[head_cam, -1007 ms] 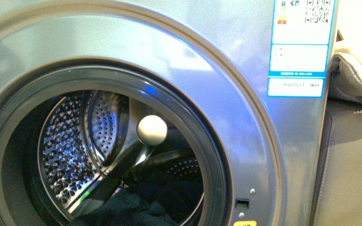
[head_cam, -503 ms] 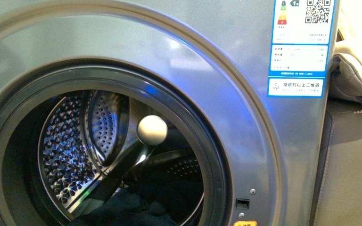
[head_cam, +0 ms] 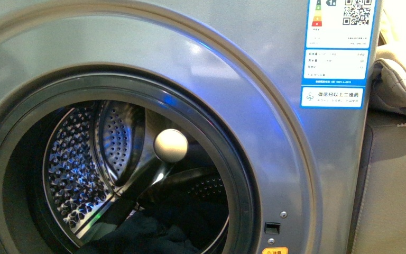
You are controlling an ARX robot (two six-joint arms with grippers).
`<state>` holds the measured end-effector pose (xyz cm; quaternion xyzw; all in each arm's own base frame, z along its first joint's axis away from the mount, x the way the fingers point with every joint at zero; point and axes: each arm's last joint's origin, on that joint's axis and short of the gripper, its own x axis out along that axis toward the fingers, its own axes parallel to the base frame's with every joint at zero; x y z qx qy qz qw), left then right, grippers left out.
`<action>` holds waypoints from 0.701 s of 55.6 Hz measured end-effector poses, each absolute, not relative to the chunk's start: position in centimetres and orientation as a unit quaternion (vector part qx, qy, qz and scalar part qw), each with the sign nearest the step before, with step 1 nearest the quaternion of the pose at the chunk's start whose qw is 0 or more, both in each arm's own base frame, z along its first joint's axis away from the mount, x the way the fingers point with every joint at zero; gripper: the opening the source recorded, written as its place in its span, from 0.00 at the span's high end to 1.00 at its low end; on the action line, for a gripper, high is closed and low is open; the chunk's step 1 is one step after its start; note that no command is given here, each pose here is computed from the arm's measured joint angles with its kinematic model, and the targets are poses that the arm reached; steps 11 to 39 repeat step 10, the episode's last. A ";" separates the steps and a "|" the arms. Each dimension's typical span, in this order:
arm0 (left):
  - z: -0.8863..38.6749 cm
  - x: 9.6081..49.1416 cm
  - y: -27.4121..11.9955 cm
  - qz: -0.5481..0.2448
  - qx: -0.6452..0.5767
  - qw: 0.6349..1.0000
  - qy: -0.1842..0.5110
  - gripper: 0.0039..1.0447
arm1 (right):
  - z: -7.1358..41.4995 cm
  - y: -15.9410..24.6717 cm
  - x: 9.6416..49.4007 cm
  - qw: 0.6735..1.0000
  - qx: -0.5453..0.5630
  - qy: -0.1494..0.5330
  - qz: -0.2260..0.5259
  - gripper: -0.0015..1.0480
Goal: Put clothes into washing machine
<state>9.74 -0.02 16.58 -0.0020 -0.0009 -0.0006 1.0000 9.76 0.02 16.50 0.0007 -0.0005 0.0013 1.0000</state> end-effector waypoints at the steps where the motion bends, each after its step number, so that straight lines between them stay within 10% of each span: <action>1: 16.6 9.7 0.0 -0.001 -0.002 1.000 -0.001 0.06 | 16.5 0.0 9.8 1.000 0.000 0.000 0.001 0.08; 39: 16.6 9.7 0.0 -0.001 -0.002 1.000 -0.001 0.06 | 16.5 0.0 9.8 1.000 0.000 0.000 0.001 0.07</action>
